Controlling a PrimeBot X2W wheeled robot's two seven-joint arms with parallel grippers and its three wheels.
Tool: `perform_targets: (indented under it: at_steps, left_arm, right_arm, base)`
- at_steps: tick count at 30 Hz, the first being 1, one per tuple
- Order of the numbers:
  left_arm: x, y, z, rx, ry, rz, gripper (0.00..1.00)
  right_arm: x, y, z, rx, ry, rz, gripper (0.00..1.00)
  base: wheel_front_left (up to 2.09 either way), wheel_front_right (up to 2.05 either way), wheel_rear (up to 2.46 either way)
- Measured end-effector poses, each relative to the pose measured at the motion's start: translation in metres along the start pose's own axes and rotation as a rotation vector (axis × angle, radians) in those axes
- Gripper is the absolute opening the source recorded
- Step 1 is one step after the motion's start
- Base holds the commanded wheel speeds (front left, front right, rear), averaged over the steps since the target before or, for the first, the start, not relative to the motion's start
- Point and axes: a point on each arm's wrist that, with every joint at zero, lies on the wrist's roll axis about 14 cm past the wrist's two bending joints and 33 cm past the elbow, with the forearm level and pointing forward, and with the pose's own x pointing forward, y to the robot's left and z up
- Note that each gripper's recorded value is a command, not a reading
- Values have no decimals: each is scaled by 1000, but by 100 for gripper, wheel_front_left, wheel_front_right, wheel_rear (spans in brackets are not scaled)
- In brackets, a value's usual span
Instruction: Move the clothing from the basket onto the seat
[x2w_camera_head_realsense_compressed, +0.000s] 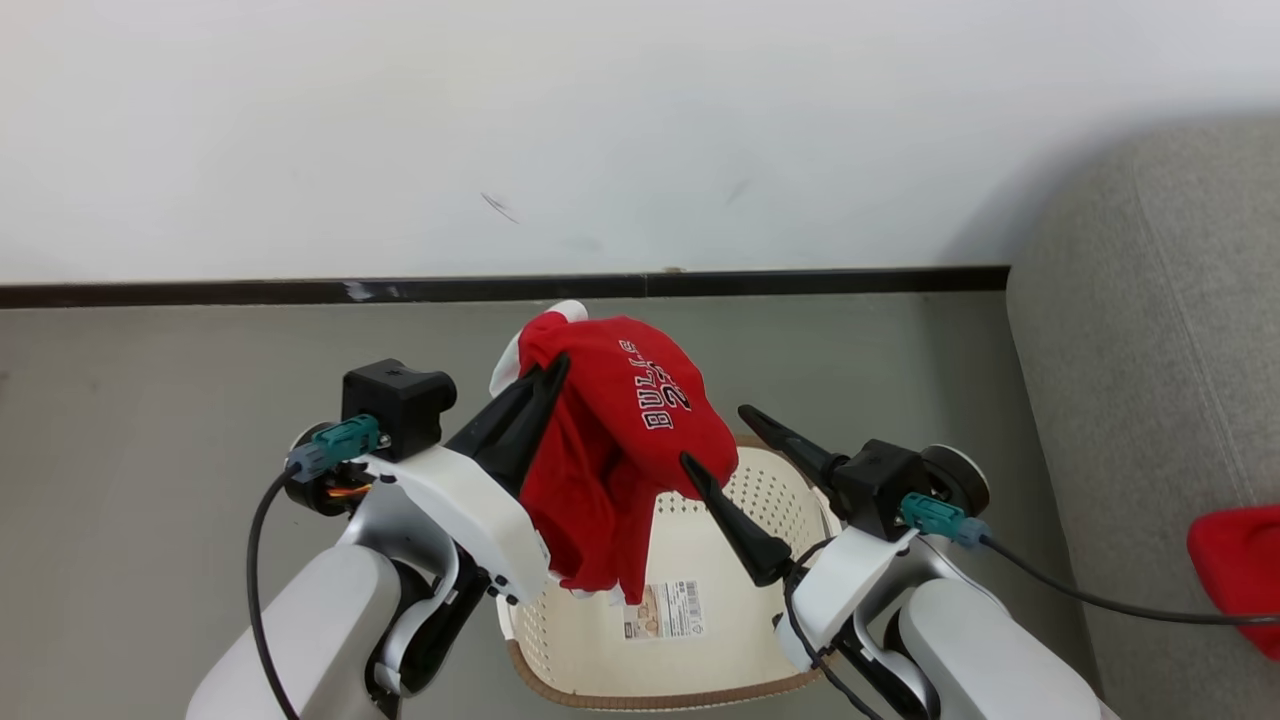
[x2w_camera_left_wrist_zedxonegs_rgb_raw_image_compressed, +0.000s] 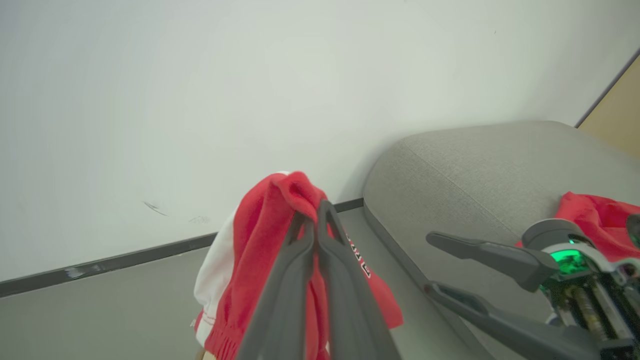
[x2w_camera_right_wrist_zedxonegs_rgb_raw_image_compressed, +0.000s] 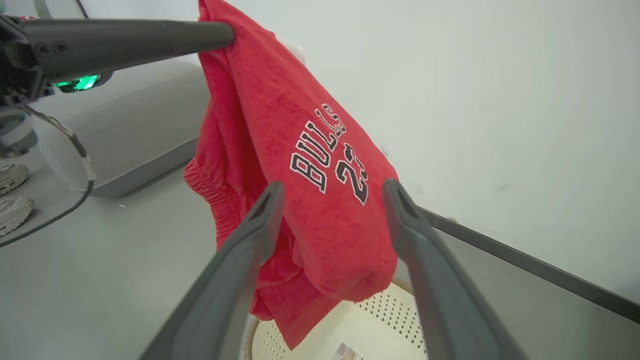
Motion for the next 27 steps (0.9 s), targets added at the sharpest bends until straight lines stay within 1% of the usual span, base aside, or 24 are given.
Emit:
perform_targets:
  at_steps: [5,10,16,27]
  left_arm:
    - [-10,-7,6,9,-6,11,0]
    - [-19,-15,13,24,-21,11,0]
    - [-27,-32,24,32,-51,-9,0]
    - [-42,-60,34,45,-82,-51,0]
  right_arm:
    - [3,25,11,-6,-21,66,100]
    - [2,40,17,3,-32,98,100]
    - [4,60,24,-11,-44,152,100]
    - [7,80,33,-44,-56,205,100]
  base:
    - [0,0,0]
    - [0,0,0]
    - [0,0,0]
    - [0,0,0]
